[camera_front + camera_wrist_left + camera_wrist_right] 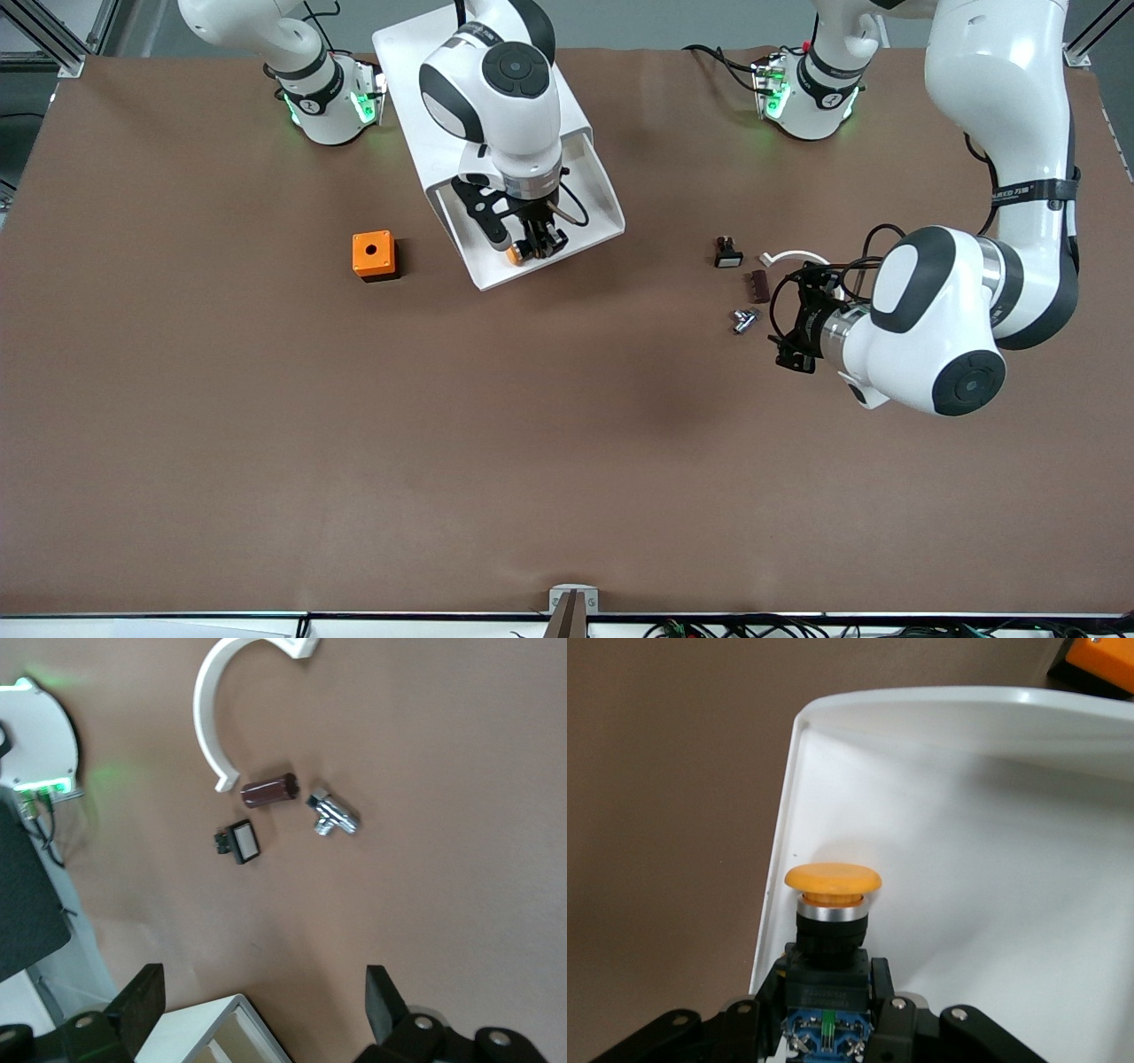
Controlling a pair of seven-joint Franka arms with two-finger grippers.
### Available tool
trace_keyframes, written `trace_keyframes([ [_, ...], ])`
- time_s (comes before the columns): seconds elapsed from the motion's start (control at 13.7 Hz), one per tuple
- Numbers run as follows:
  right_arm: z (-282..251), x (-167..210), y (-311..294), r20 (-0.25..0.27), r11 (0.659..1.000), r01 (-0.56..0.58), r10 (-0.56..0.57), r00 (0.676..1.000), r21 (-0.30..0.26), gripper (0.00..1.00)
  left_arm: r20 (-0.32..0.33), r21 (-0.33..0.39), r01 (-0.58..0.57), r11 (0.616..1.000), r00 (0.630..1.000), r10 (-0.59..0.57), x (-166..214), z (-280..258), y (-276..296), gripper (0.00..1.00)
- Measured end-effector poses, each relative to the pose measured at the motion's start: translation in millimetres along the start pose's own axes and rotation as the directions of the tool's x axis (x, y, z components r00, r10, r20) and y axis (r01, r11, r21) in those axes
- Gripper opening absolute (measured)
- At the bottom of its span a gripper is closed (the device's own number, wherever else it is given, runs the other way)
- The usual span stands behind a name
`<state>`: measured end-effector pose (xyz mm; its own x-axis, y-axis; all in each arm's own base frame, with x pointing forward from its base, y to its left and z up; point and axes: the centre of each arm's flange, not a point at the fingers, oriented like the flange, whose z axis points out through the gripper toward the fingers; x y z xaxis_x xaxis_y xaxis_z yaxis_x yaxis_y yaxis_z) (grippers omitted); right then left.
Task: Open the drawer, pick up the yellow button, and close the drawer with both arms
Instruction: 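Grasp the yellow mushroom button with the right gripper and lift it out, then move the button with the right gripper while the left gripper shuts the drawer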
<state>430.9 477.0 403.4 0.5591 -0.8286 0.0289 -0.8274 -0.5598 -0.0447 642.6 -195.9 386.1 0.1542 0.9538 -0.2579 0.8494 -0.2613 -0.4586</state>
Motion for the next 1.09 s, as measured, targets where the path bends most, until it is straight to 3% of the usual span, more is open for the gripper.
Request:
trace_keyframes([
  [0.29, -8.1, 6.0, -1.7, -0.007, 0.999, 0.053, -0.053, 0.999, 0.003, 0.41, -0.036, -0.022, -0.136, 0.990, 0.990, 0.135, -6.4, 0.2, 3.2, 1.00],
  [0.44, -23.4, 30.4, -7.1, -0.014, 0.995, 0.100, -0.100, 0.995, -0.005, 0.41, -0.052, -0.027, -0.181, 0.983, 0.982, 0.180, -16.6, 2.4, 4.4, 1.00],
  [0.8, -59.0, 155.8, -21.6, 0.011, 0.967, 0.253, -0.253, 0.967, -0.005, 0.41, -0.144, -0.040, -0.295, 0.955, 0.947, 0.287, -44.6, 8.1, 8.7, 1.00],
  [1.09, -49.7, 290.9, -1.6, 0.047, 0.900, 0.434, -0.432, 0.901, -0.045, 0.41, -0.173, -0.085, -0.423, 0.902, 0.898, 0.405, -66.7, 4.6, 12.1, 1.00],
])
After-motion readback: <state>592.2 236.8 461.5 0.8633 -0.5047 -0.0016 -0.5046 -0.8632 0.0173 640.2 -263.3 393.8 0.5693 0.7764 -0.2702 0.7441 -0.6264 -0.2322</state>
